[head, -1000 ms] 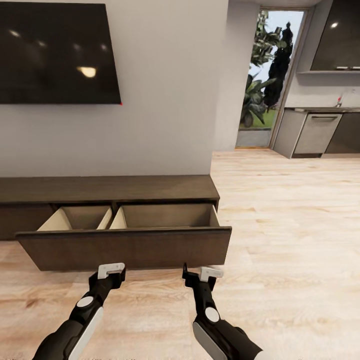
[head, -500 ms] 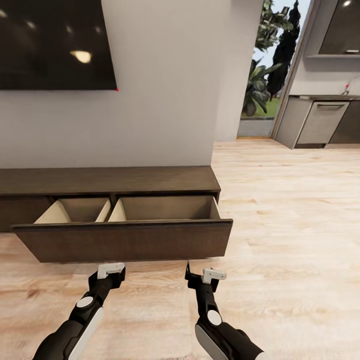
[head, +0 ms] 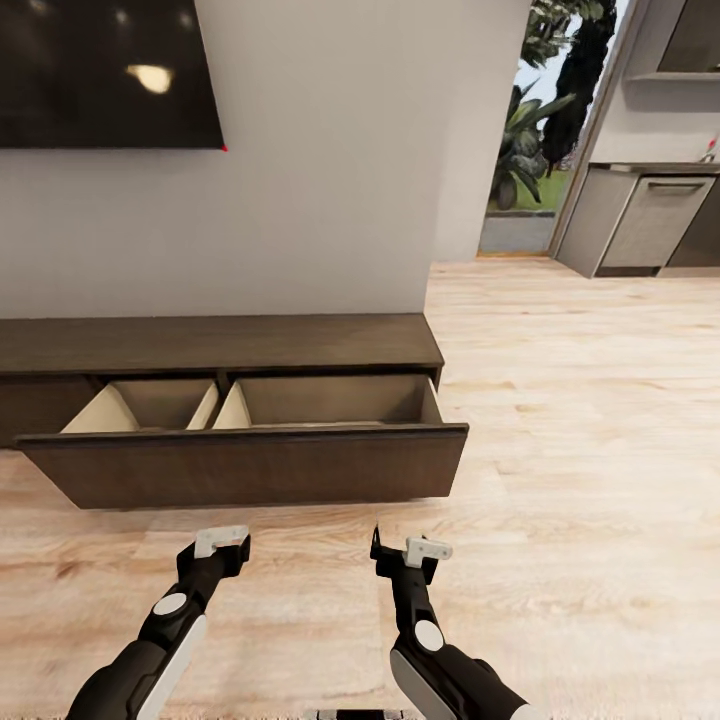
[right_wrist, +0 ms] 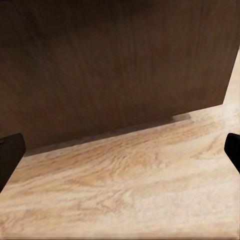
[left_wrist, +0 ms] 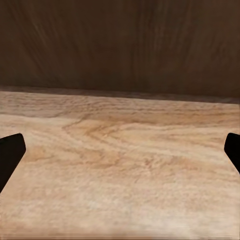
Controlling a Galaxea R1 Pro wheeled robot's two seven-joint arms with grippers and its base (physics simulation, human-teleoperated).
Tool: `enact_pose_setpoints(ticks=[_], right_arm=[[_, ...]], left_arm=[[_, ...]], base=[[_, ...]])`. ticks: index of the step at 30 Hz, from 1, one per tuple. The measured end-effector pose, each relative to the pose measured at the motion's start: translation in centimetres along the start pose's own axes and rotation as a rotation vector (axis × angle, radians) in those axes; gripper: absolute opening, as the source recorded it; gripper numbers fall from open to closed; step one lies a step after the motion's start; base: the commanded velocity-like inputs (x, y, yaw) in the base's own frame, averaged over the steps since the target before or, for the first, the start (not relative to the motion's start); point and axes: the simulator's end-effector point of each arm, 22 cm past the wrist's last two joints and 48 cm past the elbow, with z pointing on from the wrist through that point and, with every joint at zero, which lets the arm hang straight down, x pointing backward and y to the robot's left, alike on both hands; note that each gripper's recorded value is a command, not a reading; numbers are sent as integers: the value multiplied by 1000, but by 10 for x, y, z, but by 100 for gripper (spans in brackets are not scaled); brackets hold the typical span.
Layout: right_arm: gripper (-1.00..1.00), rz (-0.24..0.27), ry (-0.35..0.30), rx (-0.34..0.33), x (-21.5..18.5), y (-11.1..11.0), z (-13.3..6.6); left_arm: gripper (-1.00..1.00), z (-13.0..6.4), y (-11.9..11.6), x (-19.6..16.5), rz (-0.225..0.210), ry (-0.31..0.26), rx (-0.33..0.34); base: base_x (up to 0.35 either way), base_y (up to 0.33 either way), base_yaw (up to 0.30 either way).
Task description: Place each of the two pumpkins and all three candles from the living room inside a cabinet in the living room (use any cabinet), then make sure every cabinet is closed, and position the cauldron so it is next to a table in the living room.
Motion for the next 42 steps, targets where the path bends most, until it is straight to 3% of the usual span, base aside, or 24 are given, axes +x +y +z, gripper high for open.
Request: enact_pose_setpoints(ticks=[3,7,13,21,42], right_arm=[[100,1,8,1,6,-1,1],[100,10,-53,-9,1,-1,2],[100,-29,-100,-16,3,-7,0],[100,-36,-101,-17,5,-7,-1],[100,-33,-99,-20,6,-4,-2]], left_arm=[[100,3,0,7,2,12,-1],[100,5,1,14,1,17,-3],[100,-1,2,16,-20,-40,-2],[100,-3,3,17,-26,-52,-5],[100,-3,5,19,-27,-47,-10]], base=[[0,0,0],[0,0,0],[0,0,0],[52,28,0],[273,175,0]])
